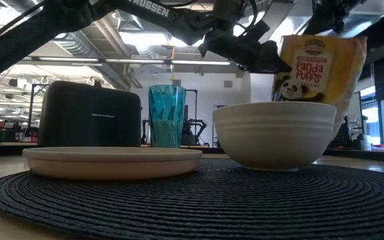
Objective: Arrange a breakfast setting
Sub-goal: Pour the cereals from the cereal box into the white bowl
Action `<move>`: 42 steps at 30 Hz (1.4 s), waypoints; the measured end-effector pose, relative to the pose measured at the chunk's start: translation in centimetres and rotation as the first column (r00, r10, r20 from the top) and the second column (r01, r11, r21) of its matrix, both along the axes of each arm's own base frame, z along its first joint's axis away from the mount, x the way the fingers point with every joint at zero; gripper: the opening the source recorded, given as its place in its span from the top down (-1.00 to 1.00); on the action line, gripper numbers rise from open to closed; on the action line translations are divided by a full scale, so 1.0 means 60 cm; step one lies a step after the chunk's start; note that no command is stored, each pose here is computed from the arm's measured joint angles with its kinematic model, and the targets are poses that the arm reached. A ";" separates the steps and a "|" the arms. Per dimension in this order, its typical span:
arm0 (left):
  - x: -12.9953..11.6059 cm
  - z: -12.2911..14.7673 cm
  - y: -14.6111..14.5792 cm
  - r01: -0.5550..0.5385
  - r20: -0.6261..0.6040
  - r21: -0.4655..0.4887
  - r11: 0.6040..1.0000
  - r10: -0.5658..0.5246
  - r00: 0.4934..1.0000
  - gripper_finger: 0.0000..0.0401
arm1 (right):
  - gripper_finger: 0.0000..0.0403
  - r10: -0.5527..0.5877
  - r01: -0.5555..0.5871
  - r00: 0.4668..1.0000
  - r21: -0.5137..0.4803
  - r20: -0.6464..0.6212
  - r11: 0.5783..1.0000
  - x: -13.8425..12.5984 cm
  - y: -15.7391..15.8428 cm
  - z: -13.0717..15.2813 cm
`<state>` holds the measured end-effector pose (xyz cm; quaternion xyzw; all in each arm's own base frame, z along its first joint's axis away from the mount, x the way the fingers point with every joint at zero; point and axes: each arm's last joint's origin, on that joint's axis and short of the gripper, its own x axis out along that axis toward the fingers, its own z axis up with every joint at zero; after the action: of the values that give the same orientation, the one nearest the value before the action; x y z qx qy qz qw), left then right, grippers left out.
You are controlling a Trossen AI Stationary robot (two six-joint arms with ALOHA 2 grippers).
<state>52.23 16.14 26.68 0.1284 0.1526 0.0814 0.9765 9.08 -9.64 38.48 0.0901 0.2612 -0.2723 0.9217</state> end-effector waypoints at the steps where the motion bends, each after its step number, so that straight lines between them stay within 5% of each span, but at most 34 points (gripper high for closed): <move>1: 0.000 0.000 0.001 -0.004 0.000 0.001 1.000 0.004 1.000 -0.70 | 1.00 -0.007 0.007 1.000 0.011 -0.019 1.000 -0.002 0.001 -0.003; 11: 0.003 0.000 -0.011 0.018 -0.002 0.008 1.000 -0.018 1.000 -0.70 | 1.00 -0.057 0.068 0.988 0.074 -0.142 0.995 -0.005 -0.001 -0.039; 21: -0.005 0.002 0.011 -0.114 -0.019 0.048 0.992 0.115 0.993 -0.70 | 1.00 -0.117 0.145 0.966 0.108 -0.230 0.984 0.007 -0.020 -0.071; 31: 0.006 0.001 -0.037 -0.008 -0.050 0.049 0.999 0.010 0.999 -0.70 | 0.99 -0.153 0.156 0.983 0.029 -0.097 0.987 0.008 -0.021 -0.050; 37: -0.015 0.063 -0.073 0.071 -0.045 0.100 0.992 -0.067 0.997 -0.70 | 0.99 -0.184 0.185 0.978 -0.001 -0.093 0.983 0.009 -0.025 -0.047; 42: -0.049 0.091 -0.046 0.141 -0.078 -0.017 0.990 -0.142 0.987 -0.70 | 0.99 -0.187 0.188 0.979 0.007 -0.084 0.982 0.008 -0.024 -0.047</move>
<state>49.30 13.37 32.14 0.1363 0.1820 0.0058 0.9738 9.57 -11.05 35.67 0.1100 0.2915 -0.3596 0.8795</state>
